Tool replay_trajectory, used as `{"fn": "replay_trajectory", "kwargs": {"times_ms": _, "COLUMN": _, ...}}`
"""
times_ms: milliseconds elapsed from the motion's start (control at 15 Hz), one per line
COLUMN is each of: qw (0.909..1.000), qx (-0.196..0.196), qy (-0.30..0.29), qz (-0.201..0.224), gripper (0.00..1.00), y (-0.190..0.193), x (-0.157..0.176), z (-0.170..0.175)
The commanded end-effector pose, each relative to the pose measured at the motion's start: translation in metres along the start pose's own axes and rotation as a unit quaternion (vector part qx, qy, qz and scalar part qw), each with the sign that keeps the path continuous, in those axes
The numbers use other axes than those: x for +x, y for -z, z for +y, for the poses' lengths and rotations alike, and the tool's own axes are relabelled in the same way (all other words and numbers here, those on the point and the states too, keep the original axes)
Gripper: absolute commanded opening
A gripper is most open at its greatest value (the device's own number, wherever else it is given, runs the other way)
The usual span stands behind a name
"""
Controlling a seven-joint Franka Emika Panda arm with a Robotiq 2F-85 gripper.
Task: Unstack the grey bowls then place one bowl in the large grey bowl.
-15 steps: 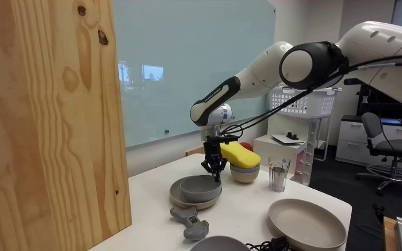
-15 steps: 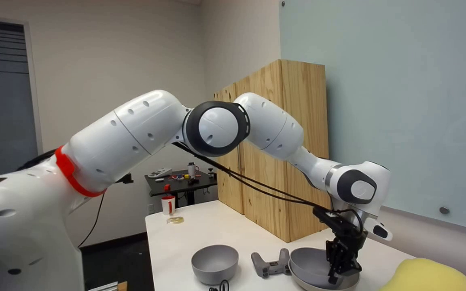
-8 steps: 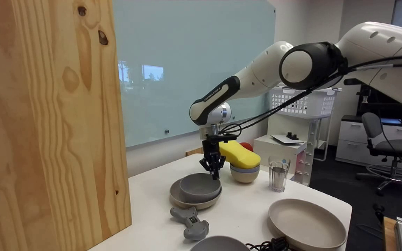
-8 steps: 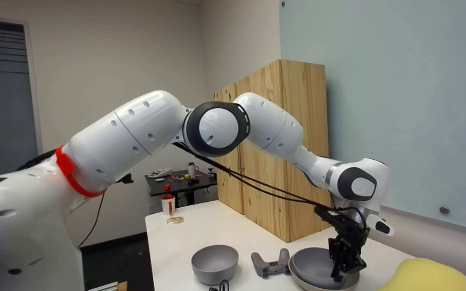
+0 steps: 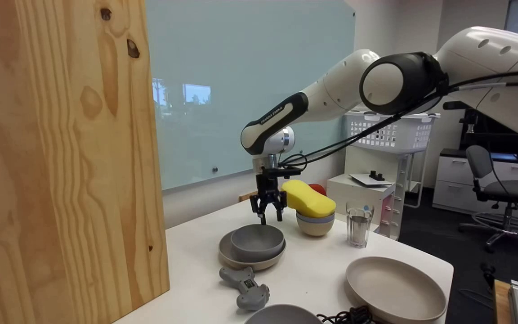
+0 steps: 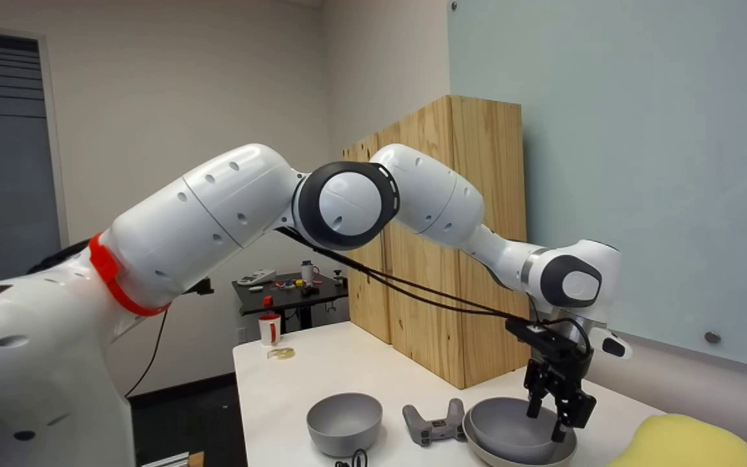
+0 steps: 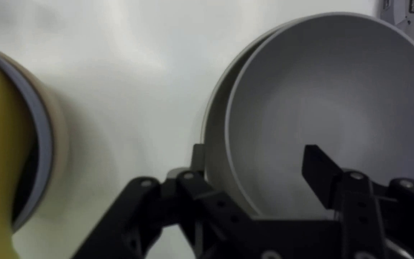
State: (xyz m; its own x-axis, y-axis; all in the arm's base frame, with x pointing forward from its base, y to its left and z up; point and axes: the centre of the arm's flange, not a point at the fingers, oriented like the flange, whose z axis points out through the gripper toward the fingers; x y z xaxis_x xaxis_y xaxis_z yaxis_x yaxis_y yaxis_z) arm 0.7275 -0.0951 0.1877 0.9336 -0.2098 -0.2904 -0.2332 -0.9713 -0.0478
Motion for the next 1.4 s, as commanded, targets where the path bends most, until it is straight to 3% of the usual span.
{"fn": "replay_trajectory", "kwargs": {"times_ms": 0, "qw": 0.9996, "qx": -0.001, "qy": 0.016, "qz": 0.024, "gripper": 0.99, "y": 0.053, "x": -0.005, "z": -0.028}}
{"fn": "replay_trajectory", "kwargs": {"times_ms": 267, "qw": 0.9987, "qx": -0.009, "qy": 0.033, "qz": 0.038, "gripper": 1.00, "y": 0.121, "x": -0.041, "z": -0.065}}
{"fn": "replay_trajectory", "kwargs": {"times_ms": 533, "qw": 0.9994, "qx": -0.004, "qy": 0.021, "qz": 0.027, "gripper": 1.00, "y": 0.157, "x": -0.096, "z": -0.091}}
{"fn": "replay_trajectory", "kwargs": {"times_ms": 1000, "qw": 0.9999, "qx": -0.010, "qy": -0.012, "qz": 0.005, "gripper": 1.00, "y": 0.161, "x": -0.187, "z": -0.113}}
{"fn": "replay_trajectory", "kwargs": {"times_ms": 1333, "qw": 0.9997, "qx": -0.012, "qy": -0.020, "qz": -0.006, "gripper": 1.00, "y": 0.149, "x": -0.234, "z": -0.117}}
